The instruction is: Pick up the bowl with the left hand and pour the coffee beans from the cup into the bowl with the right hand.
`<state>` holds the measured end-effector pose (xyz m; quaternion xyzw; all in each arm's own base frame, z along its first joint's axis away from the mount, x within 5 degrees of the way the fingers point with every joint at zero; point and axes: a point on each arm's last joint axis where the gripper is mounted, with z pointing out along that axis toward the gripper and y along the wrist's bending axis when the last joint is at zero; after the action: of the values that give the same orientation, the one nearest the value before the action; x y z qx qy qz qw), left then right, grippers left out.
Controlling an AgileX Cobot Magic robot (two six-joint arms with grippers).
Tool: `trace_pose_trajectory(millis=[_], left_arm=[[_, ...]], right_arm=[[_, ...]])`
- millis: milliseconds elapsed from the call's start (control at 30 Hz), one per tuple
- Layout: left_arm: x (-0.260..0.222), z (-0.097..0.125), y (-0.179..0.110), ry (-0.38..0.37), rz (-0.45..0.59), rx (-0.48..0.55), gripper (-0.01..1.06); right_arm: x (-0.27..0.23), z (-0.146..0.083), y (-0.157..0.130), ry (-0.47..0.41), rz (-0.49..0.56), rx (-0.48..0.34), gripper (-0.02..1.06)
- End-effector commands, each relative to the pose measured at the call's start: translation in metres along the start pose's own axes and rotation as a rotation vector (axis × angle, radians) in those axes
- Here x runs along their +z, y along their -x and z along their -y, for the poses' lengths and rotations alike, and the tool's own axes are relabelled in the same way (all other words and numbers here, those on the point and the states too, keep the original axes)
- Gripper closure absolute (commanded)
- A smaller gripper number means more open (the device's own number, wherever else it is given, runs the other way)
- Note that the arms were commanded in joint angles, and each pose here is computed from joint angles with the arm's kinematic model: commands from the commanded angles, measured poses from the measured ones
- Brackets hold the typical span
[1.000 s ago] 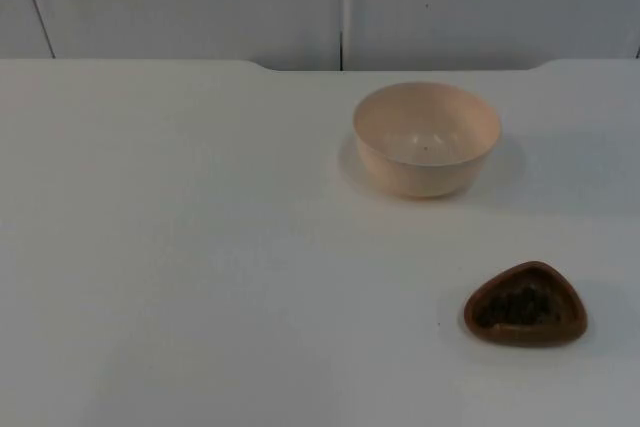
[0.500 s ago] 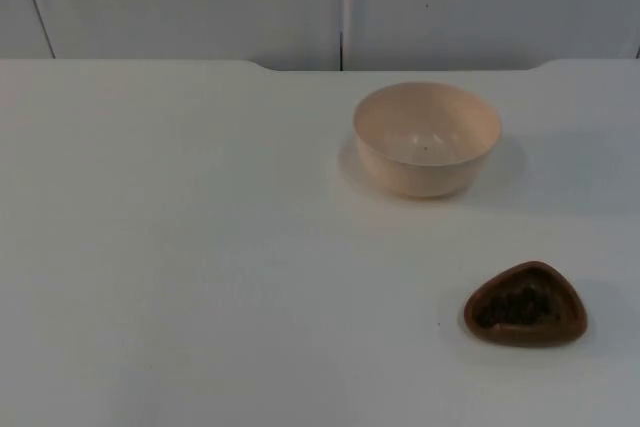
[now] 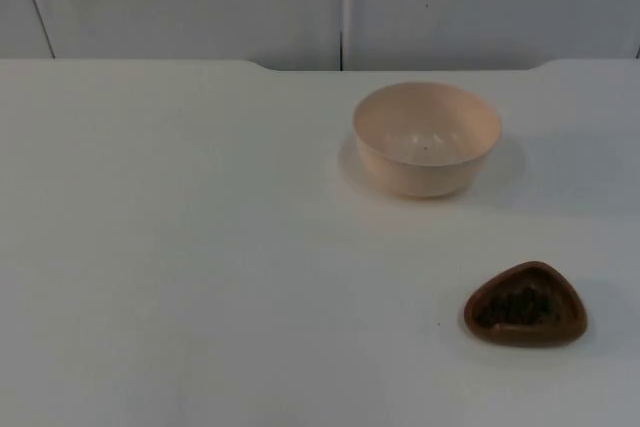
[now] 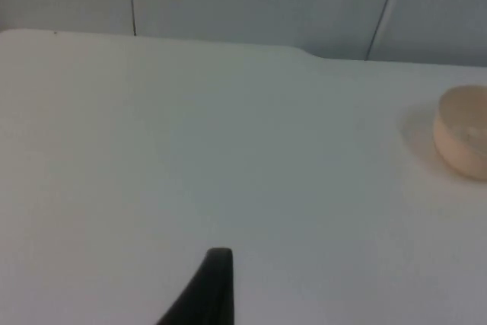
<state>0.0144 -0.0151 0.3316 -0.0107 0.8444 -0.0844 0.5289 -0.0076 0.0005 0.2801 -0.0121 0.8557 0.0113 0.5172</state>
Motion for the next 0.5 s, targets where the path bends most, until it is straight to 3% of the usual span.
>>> trace_pose_trajectory(millis=[0,467], left_arm=[[0.003,0.001,0.006,-0.013,-0.001,-0.015,0.00],[0.027,0.003,0.027,-0.047,-0.066,-0.071,0.00]], right_arm=[[0.001,0.000,0.000,-0.005,0.007,-0.009,-0.01],[0.001,0.000,0.000,-0.005,0.007,-0.009,-0.01]])
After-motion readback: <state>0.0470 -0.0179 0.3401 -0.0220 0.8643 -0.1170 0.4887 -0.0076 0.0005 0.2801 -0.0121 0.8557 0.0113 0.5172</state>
